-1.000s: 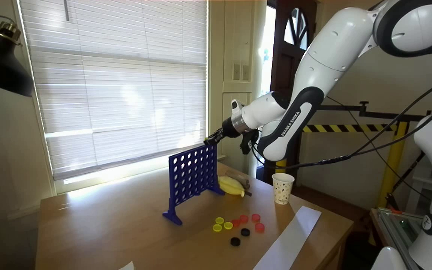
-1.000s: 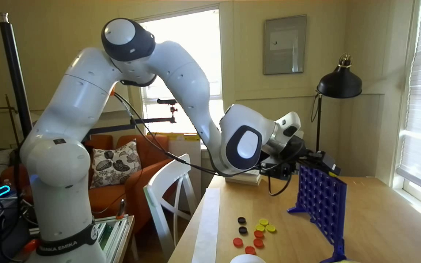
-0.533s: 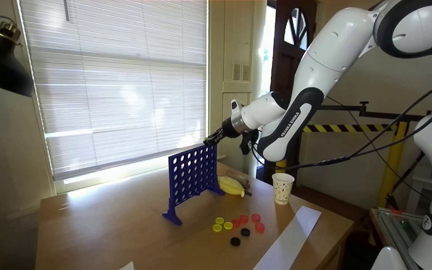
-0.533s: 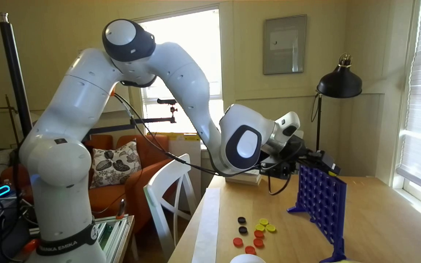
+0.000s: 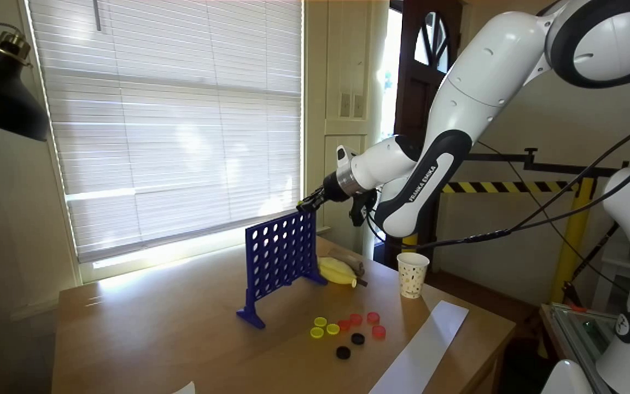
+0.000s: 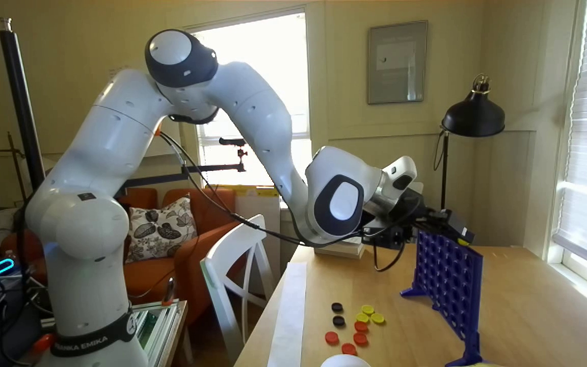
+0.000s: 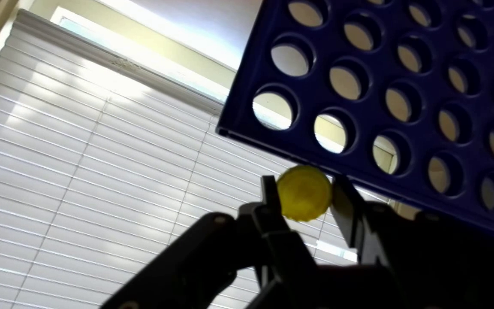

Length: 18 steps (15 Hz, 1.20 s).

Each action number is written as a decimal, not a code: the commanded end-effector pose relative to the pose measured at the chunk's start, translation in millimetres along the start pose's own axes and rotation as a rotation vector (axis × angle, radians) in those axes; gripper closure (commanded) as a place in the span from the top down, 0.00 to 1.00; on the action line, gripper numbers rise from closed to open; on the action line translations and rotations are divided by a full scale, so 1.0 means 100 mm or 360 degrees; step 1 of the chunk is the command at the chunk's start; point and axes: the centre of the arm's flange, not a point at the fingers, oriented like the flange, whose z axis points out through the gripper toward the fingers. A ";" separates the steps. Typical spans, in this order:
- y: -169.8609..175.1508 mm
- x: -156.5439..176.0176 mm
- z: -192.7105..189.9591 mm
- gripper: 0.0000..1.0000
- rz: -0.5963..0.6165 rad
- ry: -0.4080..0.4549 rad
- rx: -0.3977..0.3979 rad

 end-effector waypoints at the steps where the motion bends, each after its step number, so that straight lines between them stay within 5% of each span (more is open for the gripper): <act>1: -0.06 -0.08 -0.01 0.10 -0.0002 0.0001 0.0003; 11: -0.08 -0.08 -0.01 0.10 -0.0003 0.0003 -0.0001; 12: -0.07 -0.08 0.00 0.19 -0.0004 0.0003 0.0000; 13: -0.07 -0.08 0.00 0.57 -0.0004 0.0003 0.0000; 18: -0.06 -0.08 0.00 0.86 -0.0007 0.0003 -0.0004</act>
